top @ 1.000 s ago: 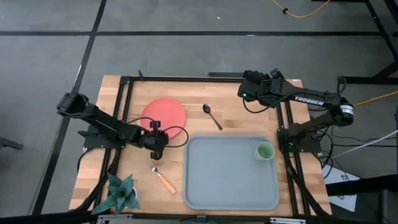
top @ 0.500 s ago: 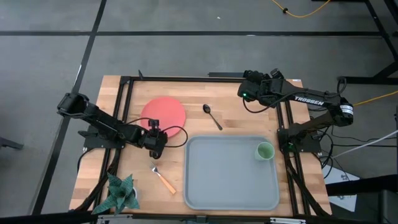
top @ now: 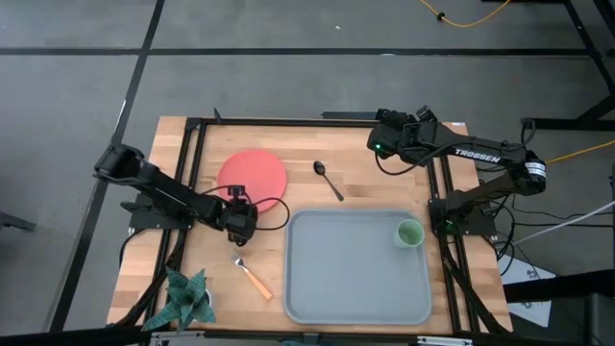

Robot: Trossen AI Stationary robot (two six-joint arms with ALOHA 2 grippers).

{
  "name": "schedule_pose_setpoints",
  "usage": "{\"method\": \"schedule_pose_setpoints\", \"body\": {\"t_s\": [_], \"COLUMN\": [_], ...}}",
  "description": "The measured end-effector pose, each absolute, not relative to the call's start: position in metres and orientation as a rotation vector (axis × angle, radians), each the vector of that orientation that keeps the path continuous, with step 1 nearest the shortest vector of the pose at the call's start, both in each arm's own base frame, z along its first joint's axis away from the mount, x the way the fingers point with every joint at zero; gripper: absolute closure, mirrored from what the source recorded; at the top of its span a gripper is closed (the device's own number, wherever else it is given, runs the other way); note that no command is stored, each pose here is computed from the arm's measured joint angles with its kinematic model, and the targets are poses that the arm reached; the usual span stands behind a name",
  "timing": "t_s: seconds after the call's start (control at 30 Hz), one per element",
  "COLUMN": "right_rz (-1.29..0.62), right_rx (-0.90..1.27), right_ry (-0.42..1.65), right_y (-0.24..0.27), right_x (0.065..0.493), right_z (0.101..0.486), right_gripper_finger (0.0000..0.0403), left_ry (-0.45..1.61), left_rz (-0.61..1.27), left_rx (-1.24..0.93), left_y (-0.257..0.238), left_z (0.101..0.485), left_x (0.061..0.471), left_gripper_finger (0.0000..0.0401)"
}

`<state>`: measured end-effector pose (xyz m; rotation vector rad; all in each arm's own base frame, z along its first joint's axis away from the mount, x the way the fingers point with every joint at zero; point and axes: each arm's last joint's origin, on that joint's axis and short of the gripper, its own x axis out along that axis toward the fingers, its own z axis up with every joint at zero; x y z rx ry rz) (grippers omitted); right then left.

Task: Pick and place plate/cup/fork/spoon on tray
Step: Put the pink plate on the light blue tray

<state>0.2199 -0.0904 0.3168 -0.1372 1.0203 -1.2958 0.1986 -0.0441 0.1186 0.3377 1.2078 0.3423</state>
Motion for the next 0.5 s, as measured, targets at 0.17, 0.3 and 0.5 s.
{"method": "schedule_pose_setpoints", "body": {"t_s": [0.17, 0.3, 0.5], "right_rz": [-1.295, -1.295, -1.295], "right_rx": [-0.137, -0.137, -0.137], "right_ry": [1.020, 1.020, 1.021], "right_y": [-0.0904, -0.0904, -0.0904], "right_x": [0.2199, 0.2199, 0.2199], "right_z": [0.3168, 0.3168, 0.3168], "right_gripper_finger": [0.0288, 0.0288, 0.0288], "left_ry": [1.209, 1.184, 1.172], "left_rz": [0.412, 0.459, 0.458], "left_rx": [0.362, 0.368, 0.335], "left_y": [-0.0423, -0.0405, -0.0410], "left_z": [0.1122, 0.1124, 0.1117], "left_x": [0.1998, 0.2003, 0.2015], "left_gripper_finger": [0.0302, 0.0303, 0.0354]}}
